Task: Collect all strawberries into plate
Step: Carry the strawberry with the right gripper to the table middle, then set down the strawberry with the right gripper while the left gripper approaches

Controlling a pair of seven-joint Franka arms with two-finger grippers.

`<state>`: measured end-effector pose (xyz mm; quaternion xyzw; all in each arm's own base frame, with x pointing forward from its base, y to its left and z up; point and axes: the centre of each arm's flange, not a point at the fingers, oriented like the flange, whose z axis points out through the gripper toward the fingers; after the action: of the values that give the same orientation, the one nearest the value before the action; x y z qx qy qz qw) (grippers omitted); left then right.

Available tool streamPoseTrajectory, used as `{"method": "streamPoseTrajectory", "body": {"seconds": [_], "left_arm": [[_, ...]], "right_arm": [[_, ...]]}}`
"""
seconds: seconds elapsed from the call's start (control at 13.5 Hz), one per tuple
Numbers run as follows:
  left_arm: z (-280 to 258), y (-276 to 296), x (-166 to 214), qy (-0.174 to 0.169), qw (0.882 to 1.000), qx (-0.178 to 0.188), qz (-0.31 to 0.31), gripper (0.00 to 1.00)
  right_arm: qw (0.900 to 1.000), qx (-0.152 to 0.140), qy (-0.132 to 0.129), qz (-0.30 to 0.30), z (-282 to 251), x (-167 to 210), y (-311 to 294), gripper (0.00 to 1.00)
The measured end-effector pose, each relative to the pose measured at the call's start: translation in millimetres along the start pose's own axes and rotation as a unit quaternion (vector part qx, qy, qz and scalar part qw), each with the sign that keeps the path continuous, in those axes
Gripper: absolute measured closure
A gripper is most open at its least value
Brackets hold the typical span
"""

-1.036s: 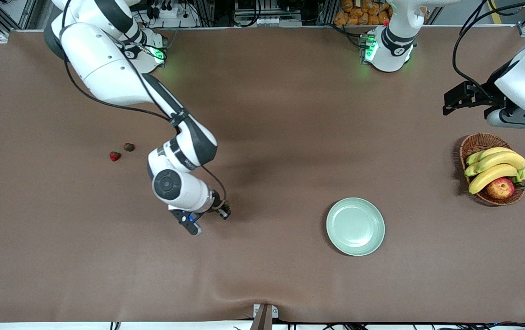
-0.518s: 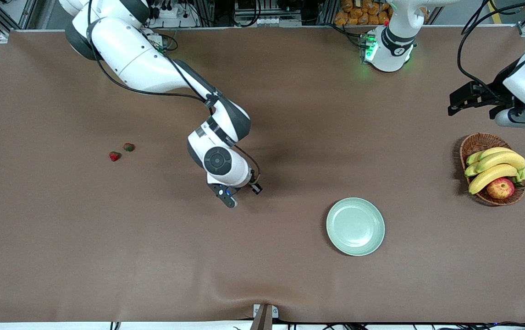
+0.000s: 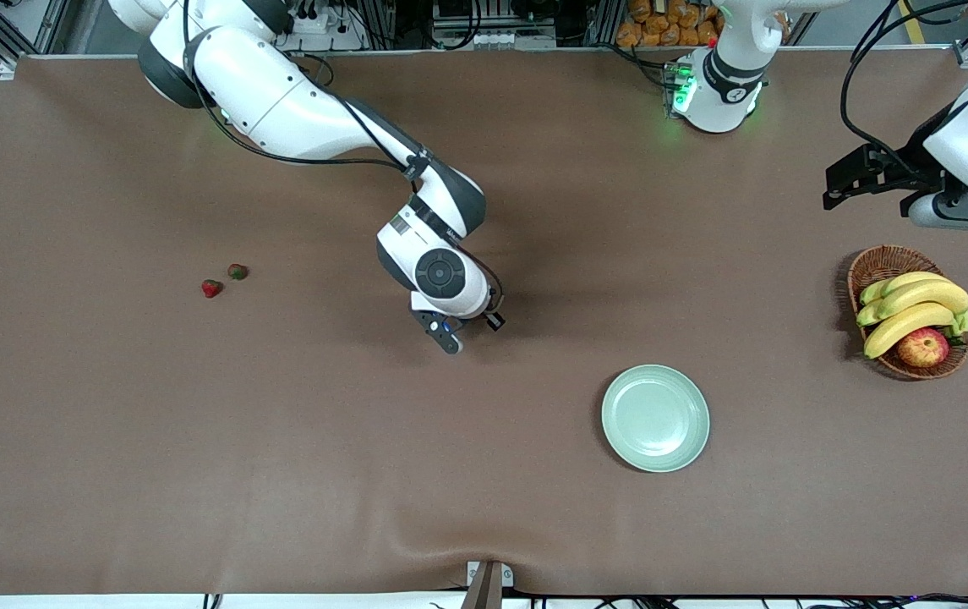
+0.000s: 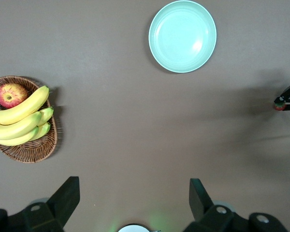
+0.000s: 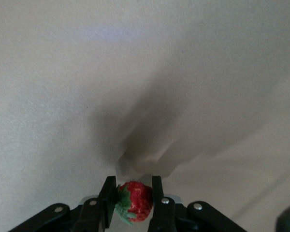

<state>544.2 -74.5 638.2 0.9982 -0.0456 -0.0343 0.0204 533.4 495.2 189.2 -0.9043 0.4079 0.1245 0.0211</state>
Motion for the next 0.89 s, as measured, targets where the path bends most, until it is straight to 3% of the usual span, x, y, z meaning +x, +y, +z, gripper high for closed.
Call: {"method": "streamPoseTrajectory", "body": {"seconds": [0.07, 0.15, 0.52, 0.67, 0.89], "left_arm": [[2.2, 2.2, 1.5, -0.001, 1.000, 0.000, 0.002, 0.00], [4.7, 5.3, 3.7, -0.001, 1.000, 0.000, 0.005, 0.00], [11.6, 27.4, 6.8, -0.004, 1.000, 0.000, 0.025, 0.00], [12.1, 33.3, 6.2, -0.004, 1.000, 0.000, 0.030, 0.00], [14.8, 33.2, 9.3, -0.003, 1.000, 0.000, 0.030, 0.00]], "right_arm": [[1.000, -0.001, 0.000, 0.002, 0.2, 0.4, 0.2, 0.63], [1.000, -0.001, 0.000, 0.002, 0.1, 0.8, 0.2, 0.55], [1.000, -0.005, 0.002, 0.009, -13.4, 12.6, 0.0, 0.03], [1.000, -0.018, 0.004, 0.007, -31.0, 34.3, 2.3, 0.00], [1.000, -0.025, 0.003, 0.000, -68.4, 96.4, 11.8, 0.00]]}}
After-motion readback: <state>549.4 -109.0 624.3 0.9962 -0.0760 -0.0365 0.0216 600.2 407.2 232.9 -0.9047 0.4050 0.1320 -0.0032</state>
